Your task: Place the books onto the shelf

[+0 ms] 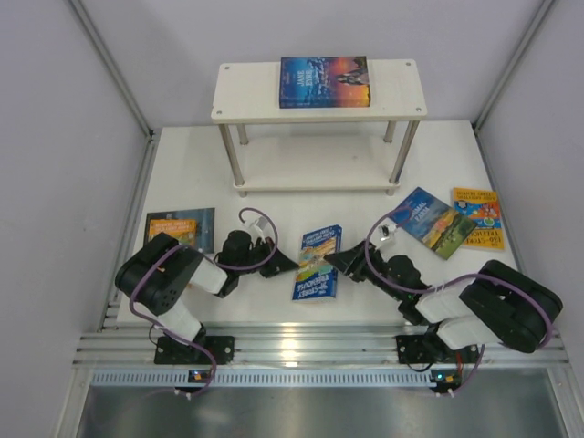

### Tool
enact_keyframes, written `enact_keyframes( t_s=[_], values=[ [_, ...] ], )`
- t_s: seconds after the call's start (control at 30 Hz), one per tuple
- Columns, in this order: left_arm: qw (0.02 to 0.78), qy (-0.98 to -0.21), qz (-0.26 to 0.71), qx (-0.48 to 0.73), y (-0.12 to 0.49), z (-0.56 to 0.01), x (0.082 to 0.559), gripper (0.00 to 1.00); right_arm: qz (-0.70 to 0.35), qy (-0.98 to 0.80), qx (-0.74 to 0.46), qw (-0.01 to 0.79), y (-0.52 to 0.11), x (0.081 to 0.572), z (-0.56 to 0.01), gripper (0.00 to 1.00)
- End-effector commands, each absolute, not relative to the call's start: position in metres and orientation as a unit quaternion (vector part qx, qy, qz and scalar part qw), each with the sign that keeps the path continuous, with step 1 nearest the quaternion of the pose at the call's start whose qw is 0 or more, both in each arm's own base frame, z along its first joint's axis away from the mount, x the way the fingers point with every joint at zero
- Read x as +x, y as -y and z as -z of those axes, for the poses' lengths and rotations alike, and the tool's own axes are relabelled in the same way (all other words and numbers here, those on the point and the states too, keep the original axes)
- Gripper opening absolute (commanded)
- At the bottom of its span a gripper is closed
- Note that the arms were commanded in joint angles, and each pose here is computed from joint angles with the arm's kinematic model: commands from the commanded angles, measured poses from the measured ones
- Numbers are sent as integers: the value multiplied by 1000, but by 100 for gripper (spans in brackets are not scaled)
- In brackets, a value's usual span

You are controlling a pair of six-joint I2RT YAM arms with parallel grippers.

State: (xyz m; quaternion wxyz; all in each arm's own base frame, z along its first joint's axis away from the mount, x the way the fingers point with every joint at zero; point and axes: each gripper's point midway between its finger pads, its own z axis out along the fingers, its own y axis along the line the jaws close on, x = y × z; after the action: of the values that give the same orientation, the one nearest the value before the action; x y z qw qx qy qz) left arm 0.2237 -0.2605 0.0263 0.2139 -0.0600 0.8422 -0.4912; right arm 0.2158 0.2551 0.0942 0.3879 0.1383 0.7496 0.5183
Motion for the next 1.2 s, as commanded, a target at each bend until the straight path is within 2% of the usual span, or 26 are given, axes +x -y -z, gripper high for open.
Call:
enact_keyframes(
  t_s=[0.0, 0.17, 0.37, 0.53, 0.57, 0.67, 0.77, 1.0, 1.17],
  values=[
    [118, -912, 386, -69, 235, 40, 172, 0, -702, -633, 3, 328, -305, 161, -199, 47],
    [122, -913, 384, -69, 234, 38, 173, 0, -630, -714, 22, 305, -309, 173, -145, 51],
    [132, -914, 379, -60, 233, 32, 176, 0, -573, -762, 63, 296, -294, 177, -101, 65],
    [167, -895, 412, -30, 245, -4, 190, 0, -545, -784, 59, 292, -293, 178, -86, 59],
    [167, -897, 410, -25, 246, -9, 191, 0, -550, -780, 57, 293, -294, 178, -89, 60],
    [197, -884, 423, -7, 252, -37, 201, 0, -578, -757, 75, 295, -293, 176, -104, 77],
    [219, -873, 435, 5, 256, -63, 205, 0, -608, -729, 99, 299, -291, 176, -127, 84],
    [219, -863, 454, 31, 274, -84, 194, 0, -623, -698, 138, 325, -283, 184, -157, 88],
    [220, -853, 472, 42, 289, -93, 185, 0, -567, -742, 132, 333, -286, 193, -149, 89]
  ],
)
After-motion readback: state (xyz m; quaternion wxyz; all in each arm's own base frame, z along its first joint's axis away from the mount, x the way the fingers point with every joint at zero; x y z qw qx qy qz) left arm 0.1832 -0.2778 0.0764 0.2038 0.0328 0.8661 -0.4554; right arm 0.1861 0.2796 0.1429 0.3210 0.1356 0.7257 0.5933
